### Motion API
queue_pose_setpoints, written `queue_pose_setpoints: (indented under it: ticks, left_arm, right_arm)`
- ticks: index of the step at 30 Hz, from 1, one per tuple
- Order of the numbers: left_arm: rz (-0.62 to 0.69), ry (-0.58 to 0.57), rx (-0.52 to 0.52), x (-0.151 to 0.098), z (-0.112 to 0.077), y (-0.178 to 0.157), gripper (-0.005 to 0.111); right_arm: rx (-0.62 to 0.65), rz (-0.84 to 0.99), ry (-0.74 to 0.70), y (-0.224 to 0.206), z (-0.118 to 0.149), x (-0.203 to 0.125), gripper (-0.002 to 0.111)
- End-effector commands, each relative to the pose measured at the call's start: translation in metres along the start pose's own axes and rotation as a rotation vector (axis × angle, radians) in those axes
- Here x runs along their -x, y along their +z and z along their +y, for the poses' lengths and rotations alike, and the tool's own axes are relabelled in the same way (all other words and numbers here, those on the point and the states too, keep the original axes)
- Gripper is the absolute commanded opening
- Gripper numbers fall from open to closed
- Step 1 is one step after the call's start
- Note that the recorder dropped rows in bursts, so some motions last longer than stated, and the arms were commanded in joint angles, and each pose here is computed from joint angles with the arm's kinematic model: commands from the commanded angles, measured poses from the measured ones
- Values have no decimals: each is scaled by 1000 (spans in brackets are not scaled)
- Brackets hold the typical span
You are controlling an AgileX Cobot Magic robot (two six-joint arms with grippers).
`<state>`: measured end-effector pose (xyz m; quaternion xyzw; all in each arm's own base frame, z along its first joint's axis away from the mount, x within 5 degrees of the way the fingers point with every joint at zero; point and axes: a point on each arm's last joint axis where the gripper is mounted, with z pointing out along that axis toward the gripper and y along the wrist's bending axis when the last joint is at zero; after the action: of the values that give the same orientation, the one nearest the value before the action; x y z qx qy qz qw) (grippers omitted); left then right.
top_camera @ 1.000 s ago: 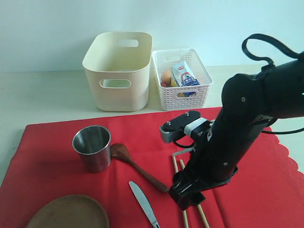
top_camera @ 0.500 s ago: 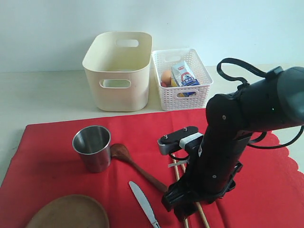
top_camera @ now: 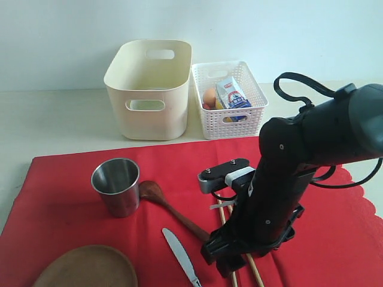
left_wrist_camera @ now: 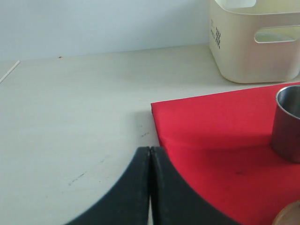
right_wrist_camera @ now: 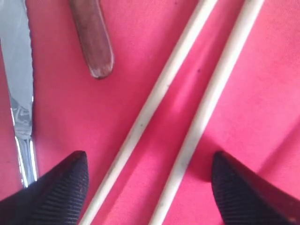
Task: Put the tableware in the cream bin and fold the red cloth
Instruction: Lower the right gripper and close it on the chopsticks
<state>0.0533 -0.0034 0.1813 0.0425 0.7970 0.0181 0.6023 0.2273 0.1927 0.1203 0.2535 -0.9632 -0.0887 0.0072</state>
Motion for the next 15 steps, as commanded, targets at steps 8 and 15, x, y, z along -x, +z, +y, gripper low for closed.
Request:
queue_pose_setpoints:
  ticks: [8,15]
  left_arm:
    - [-10,3,6,0,0,0,0]
    - [-10,3,6,0,0,0,0]
  right_arm:
    - [-139,-23,-18,7,15,-2,70]
    - [-144,-9,-5,7,15,-4,49]
